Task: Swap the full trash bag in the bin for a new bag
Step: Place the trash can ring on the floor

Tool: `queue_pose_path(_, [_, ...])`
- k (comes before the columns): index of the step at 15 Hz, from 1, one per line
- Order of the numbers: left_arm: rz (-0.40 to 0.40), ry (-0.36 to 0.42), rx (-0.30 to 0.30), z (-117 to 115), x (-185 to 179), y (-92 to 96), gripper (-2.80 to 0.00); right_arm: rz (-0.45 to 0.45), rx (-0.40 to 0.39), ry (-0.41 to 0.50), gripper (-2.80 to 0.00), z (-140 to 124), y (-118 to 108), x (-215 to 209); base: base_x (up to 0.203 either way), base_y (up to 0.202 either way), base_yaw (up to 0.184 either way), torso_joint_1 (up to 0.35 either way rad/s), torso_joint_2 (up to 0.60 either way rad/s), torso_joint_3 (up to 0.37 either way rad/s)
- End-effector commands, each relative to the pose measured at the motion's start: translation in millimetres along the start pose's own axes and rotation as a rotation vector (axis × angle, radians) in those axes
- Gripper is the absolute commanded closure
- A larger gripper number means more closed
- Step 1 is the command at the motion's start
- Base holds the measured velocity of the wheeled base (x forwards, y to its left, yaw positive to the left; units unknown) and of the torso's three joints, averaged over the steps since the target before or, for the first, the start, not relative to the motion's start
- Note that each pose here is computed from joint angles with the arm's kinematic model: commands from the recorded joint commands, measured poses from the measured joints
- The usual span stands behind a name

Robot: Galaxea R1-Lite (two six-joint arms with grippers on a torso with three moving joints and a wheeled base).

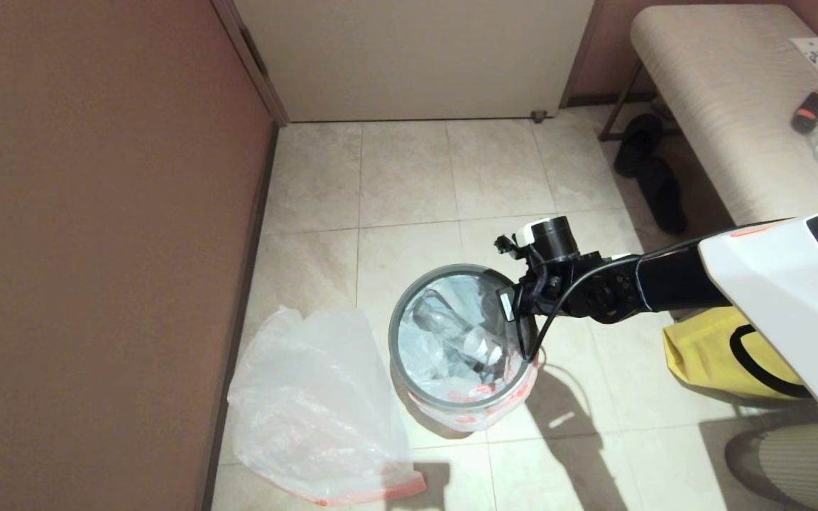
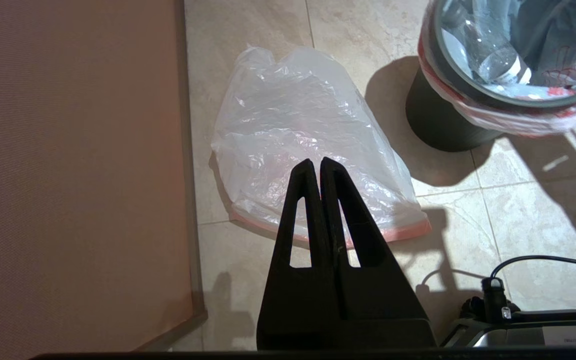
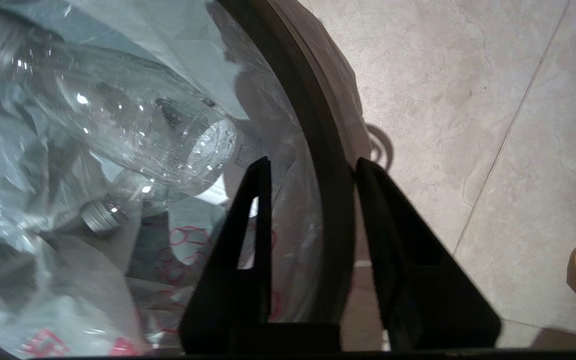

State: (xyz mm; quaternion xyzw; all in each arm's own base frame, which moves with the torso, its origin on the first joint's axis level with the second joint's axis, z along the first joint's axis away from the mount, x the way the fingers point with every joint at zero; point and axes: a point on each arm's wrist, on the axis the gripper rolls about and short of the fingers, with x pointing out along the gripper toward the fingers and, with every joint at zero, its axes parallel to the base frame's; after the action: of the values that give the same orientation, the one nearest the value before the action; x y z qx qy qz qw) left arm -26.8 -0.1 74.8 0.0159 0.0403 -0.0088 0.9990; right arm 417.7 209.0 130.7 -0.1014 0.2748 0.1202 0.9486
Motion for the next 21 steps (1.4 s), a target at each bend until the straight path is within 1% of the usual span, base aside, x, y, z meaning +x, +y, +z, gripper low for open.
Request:
queue_pose_path(1, [-0.001, 0.002, 0.0, -0.1, 0.1, 0.0, 0.0, -0.003, -0.001, 0.004, -2.8, -1.4, -0.2, 0.8, 0.0, 0.0, 0.0, 0.0, 0.0, 0.0])
queue_pose_path(3, [-0.001, 0.002, 0.0, -0.1, 0.1, 0.0, 0.0, -0.009, -0.002, 0.009, -2.8, -2.9, -0.3, 0.8, 0.0, 0.0, 0.0, 0.0, 0.0, 0.0])
queue_pose_path(4, [-0.001, 0.002, 0.0, -0.1, 0.1, 0.0, 0.0, -0.028, -0.001, 0.006, -2.8, -3.1, -0.6, 1.6, 0.0, 0.0, 0.0, 0.0, 0.0, 0.0])
queue_pose_path(5, [-0.001, 0.002, 0.0, -0.1, 0.1, 0.0, 0.0, -0.048, 0.002, -0.012, -2.8, -1.8, -0.8, 2.6, 0.0, 0.0, 0.0, 0.0, 0.0, 0.0])
queue_pose_path(7, [-0.001, 0.002, 0.0, -0.1, 0.1, 0.0, 0.0, -0.054, 0.001, -0.026, -2.8, -1.2, -2.2, 3.1, 0.0, 0.0, 0.0, 0.0, 0.0, 0.0])
queue_pose_path(12, [-0.001, 0.002, 0.0, -0.1, 0.1, 0.0, 0.0, -0.08, -0.01, -0.002, -2.8, -9.8, -4.5, 14.1, 0.0, 0.0, 0.0, 0.0, 0.0, 0.0])
queue_pose_path(13, [-0.001, 0.002, 0.0, -0.1, 0.1, 0.0, 0.0, -0.08, -0.01, -0.005, 0.0, -10.5, -4.2, 15.7, 0.0, 0.0, 0.0, 0.0, 0.0, 0.0])
queue_pose_path(14, [-0.001, 0.002, 0.0, -0.1, 0.1, 0.0, 0.0, -0.083, -0.003, -0.031, 0.0, -8.7, -4.6, 17.3, 0.0, 0.0, 0.0, 0.0, 0.0, 0.0])
queue_pose_path(16, [-0.001, 0.002, 0.0, -0.1, 0.1, 0.0, 0.0, -0.084, -0.003, -0.044, 0.0, -7.8, -4.6, 18.0, 0.0, 0.0, 0.0, 0.0, 0.0, 0.0])
queue_pose_path(21, [-0.001, 0.002, 0.0, -0.1, 0.1, 0.0, 0.0, -0.087, -0.001, -0.045, 0.0, -7.3, -6.2, 17.4, 0.0, 0.0, 0.0, 0.0, 0.0, 0.0])
